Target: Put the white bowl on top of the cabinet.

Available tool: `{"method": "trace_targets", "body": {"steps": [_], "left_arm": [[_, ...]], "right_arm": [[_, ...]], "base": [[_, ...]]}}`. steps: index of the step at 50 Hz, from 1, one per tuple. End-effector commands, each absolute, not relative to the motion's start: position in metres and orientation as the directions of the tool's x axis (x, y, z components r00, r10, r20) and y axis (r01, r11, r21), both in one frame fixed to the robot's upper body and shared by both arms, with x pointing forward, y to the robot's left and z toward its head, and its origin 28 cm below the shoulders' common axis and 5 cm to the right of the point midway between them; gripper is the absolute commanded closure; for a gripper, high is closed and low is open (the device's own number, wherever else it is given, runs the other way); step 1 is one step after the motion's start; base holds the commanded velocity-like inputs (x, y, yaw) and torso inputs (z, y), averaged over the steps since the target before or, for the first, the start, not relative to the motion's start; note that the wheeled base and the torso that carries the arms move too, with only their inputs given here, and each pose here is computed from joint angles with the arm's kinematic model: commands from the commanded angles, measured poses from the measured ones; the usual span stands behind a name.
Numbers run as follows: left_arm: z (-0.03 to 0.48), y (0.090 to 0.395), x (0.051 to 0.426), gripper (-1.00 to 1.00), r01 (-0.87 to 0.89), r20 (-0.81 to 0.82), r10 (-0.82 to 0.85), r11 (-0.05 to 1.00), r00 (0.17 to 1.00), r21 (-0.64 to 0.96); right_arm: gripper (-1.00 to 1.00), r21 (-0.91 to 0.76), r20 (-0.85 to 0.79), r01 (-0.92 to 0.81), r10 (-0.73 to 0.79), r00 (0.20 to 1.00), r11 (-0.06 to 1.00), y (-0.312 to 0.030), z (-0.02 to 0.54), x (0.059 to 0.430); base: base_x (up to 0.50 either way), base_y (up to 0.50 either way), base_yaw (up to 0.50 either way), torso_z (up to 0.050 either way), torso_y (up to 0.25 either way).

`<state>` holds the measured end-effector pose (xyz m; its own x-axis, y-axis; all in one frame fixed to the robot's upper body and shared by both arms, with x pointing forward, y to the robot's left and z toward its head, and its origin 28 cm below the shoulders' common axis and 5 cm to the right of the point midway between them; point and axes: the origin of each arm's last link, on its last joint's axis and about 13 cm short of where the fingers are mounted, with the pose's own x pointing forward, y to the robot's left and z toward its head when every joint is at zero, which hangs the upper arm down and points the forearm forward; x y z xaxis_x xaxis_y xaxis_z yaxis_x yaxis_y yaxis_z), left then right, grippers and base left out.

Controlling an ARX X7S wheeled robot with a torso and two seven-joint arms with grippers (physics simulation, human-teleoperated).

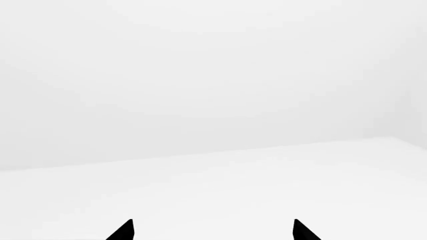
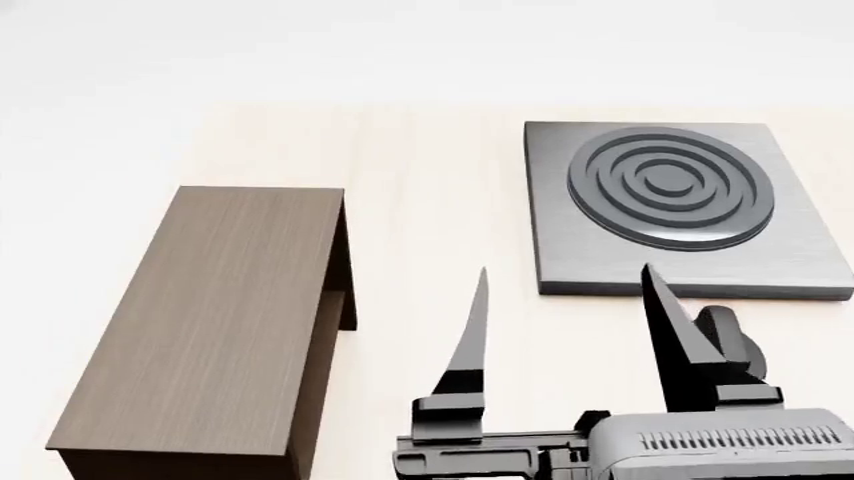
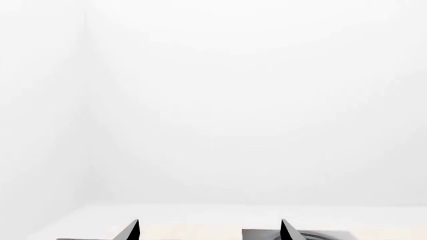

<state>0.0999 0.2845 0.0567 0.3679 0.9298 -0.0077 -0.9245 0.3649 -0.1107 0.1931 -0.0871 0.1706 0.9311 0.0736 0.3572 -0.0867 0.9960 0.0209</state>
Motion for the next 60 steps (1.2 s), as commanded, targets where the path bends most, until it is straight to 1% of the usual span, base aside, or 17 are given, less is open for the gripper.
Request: {"method": "trace_targets", "body": {"steps": [1,12,22,31,48,56,60], "left_arm": [[0.058,0.287,0.100,-1.00,-0.929,-0.023,0.939,0.336,0.343,-0.153],[0.057,0.287,0.100,-1.00,-0.930,-0.031,0.939,0.336,0.344,-0.151],[0.057,0.288,0.099,-1.00,-0.931,-0.032,0.940,0.331,0.339,-0.152],[0.056,0.287,0.100,-1.00,-0.931,-0.034,0.939,0.333,0.342,-0.151],[0.055,0.288,0.100,-1.00,-0.931,-0.038,0.939,0.333,0.342,-0.151],[0.055,0.288,0.100,-1.00,-0.931,-0.038,0.940,0.331,0.340,-0.150],[0.055,0.288,0.100,-1.00,-0.932,-0.038,0.940,0.331,0.340,-0.150]], "right_arm": [[-1.00,-0.025,0.329,-0.096,0.099,0.939,0.995,-0.084,0.182,0.200],[-1.00,0.014,0.303,-0.101,0.093,0.948,0.995,-0.081,0.200,0.195],[-1.00,0.004,0.287,-0.101,0.095,0.953,0.995,-0.082,0.209,0.194],[-1.00,-0.008,0.286,-0.080,0.079,0.955,0.997,-0.085,0.221,0.184],[-1.00,-0.008,0.266,-0.046,0.046,0.963,0.999,-0.090,0.225,0.177],[-1.00,-0.005,0.268,0.016,-0.014,0.963,1.000,-0.099,0.231,0.172],[-1.00,0.020,0.254,0.074,-0.076,0.964,0.997,-0.107,0.230,0.172]], "base": [[0.00,0.00,0.00,0.000,0.000],[0.00,0.00,0.00,0.000,0.000],[0.00,0.00,0.00,0.000,0.000],[0.00,0.00,0.00,0.000,0.000],[0.00,0.00,0.00,0.000,0.000],[0.00,0.00,0.00,0.000,0.000],[0.00,0.00,0.00,0.000,0.000]]}}
